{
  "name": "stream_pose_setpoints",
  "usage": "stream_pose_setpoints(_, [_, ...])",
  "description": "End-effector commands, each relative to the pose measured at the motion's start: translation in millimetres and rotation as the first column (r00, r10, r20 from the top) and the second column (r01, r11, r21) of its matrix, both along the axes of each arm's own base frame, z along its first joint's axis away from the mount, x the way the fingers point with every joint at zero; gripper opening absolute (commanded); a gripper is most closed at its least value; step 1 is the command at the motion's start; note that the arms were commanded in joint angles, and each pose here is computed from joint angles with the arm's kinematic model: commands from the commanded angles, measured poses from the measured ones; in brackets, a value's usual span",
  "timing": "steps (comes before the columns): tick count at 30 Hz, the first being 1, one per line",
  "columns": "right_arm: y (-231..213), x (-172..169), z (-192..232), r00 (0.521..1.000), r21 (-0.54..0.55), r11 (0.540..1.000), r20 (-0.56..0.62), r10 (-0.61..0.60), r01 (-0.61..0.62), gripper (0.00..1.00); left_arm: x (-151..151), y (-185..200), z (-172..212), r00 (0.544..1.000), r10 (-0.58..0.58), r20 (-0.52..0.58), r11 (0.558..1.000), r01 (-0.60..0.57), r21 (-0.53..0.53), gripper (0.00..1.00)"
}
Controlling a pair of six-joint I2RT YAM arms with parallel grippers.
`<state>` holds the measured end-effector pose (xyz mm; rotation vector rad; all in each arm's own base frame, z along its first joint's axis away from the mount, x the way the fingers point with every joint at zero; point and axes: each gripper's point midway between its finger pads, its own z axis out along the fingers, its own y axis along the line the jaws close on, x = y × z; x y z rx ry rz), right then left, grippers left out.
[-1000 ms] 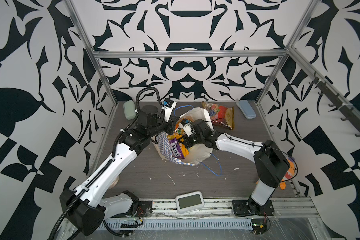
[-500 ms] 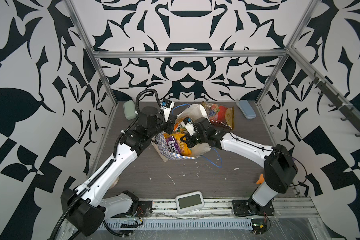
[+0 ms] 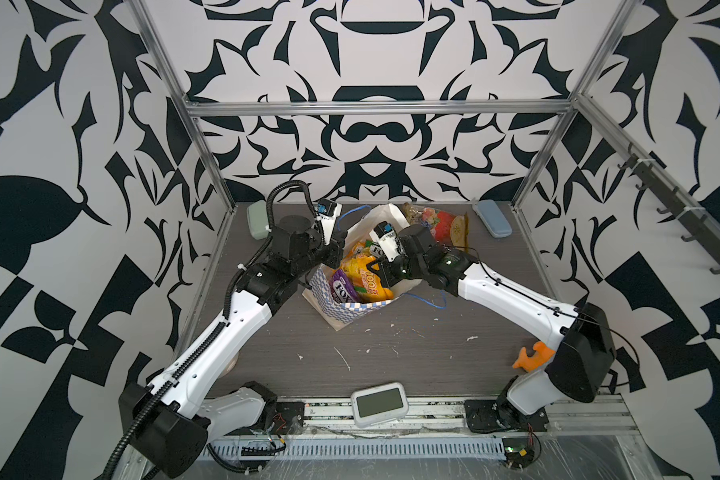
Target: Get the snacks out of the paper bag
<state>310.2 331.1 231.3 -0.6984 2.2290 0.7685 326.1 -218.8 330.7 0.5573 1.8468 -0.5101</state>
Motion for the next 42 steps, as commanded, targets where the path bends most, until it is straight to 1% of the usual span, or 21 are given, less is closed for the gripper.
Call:
stream_pose_setpoints(1, [2.5, 4.9, 99.2, 0.979, 0.171, 0.985, 0.200, -0.025, -0.010, 0.01, -4.5, 4.5, 20.3, 0.998, 0.009, 0.070, 0.999, -0.007, -0.034, 0.00])
stream_pose_setpoints(7, [-6.1, 0.0, 136.9, 0.964, 0.207, 0.978, 0.263, -0.047, -0.009, 0.01, -3.8, 4.4, 20.7, 0.997, 0.011, 0.072, 0.999, -0.008, -0.035, 0.00])
stream_pose_setpoints(12, [-16.1, -4.0, 159.0, 0.949, 0.219, 0.976, 0.309, -0.069, 0.000, 0.00, -3.6, 5.5, 21.1, 0.997, 0.016, 0.078, 0.999, -0.013, -0.033, 0.00])
stream_pose_setpoints(17, [-13.3, 0.7, 151.9, 0.954, 0.202, 0.979, 0.290, -0.071, 0.011, 0.00, -2.9, 5.5, 22.2, 0.996, 0.018, 0.084, 0.999, -0.015, -0.037, 0.00])
stream_pose_setpoints(26, [-12.0, 0.3, 156.9, 0.951, 0.208, 0.978, 0.303, -0.064, 0.000, 0.00, -0.9, 12.9, 22.6, 0.994, 0.060, 0.094, 0.998, -0.057, -0.037, 0.00])
stream_pose_setpoints(31, [-12.4, -0.5, 168.4, 0.944, 0.227, 0.974, 0.323, -0.069, -0.007, 0.00, 2.0, 18.1, 21.2, 0.990, 0.093, 0.105, 0.995, -0.090, -0.038, 0.00])
stream_pose_setpoints(39, [-5.5, 1.3, 192.8, 0.938, 0.269, 0.963, 0.341, -0.064, -0.032, 0.00, 1.8, 18.5, 23.3, 0.989, 0.096, 0.112, 0.995, -0.091, -0.044, 0.00])
stream_pose_setpoints(42, [-7.8, 1.9, 202.0, 0.931, 0.277, 0.960, 0.358, -0.074, -0.030, 0.00, 2.0, 22.7, 22.6, 0.986, 0.116, 0.116, 0.993, -0.112, -0.041, 0.00])
